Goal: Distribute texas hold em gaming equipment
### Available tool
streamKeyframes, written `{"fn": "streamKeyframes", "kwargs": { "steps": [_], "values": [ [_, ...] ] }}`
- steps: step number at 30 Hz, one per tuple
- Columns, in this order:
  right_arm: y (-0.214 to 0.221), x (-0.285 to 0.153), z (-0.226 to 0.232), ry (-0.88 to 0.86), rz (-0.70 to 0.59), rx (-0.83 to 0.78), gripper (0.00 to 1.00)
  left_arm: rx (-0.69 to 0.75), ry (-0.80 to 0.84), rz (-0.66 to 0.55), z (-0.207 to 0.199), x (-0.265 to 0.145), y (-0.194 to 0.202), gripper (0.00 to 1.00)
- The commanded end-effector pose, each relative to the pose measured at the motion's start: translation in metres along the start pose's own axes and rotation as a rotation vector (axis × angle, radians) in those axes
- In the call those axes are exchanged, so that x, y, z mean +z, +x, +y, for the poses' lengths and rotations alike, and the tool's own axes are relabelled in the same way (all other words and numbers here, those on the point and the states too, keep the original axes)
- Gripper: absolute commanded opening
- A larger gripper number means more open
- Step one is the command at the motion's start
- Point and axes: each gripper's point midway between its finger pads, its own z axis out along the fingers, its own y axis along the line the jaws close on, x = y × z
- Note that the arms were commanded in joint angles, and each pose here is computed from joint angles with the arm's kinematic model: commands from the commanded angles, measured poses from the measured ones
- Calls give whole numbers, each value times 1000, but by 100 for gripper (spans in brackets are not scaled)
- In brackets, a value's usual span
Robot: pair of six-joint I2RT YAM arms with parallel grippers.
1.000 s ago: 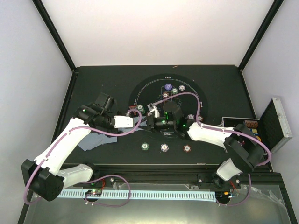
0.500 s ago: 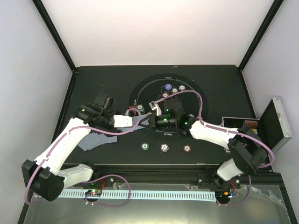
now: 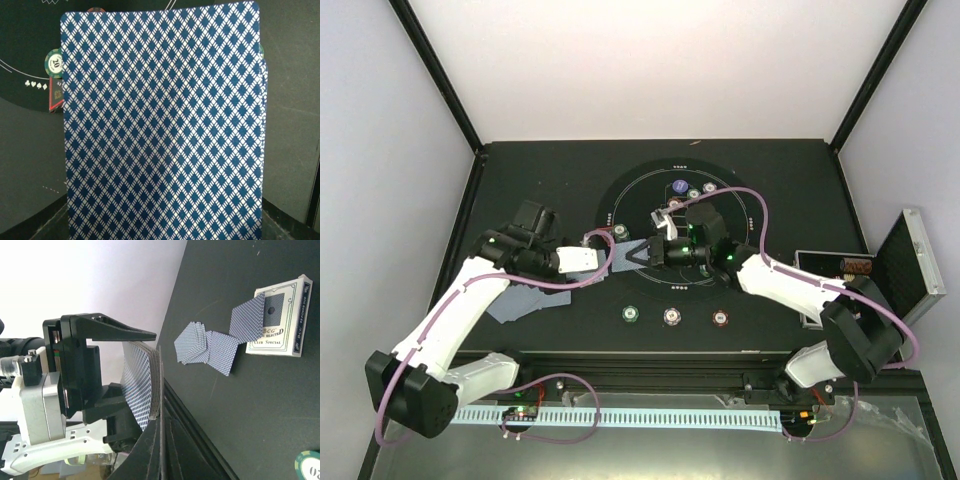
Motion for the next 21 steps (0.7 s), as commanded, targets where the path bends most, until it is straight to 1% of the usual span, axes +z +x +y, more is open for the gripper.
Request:
{"fn": "streamKeyframes", "kwargs": {
  "steps": [1, 5, 8, 12, 15, 19, 21],
  "values": [
    [-7, -7, 10, -22, 5, -33, 7, 4, -20, -39, 4, -4, -4, 2],
    [-31, -7, -1, 2, -24, -33, 7, -1, -26, -35, 3, -9, 0, 2],
    [-60, 5, -16, 16, -29, -26, 5, 0, -33, -36, 1, -13, 0, 2],
    [-94, 39, -51, 46, 8, 12, 2, -8, -34, -30, -1, -17, 3, 2],
    [-114, 69, -89, 77, 42, 58, 1, -10, -40, -21, -2, -18, 6, 2],
    [-145, 98, -118, 98, 45, 88, 1, -19, -37, -15, -4, -18, 10, 2],
    [-162, 110, -123, 92, 36, 91, 1, -25, -37, -12, -4, -18, 11, 2]
  ]
}}
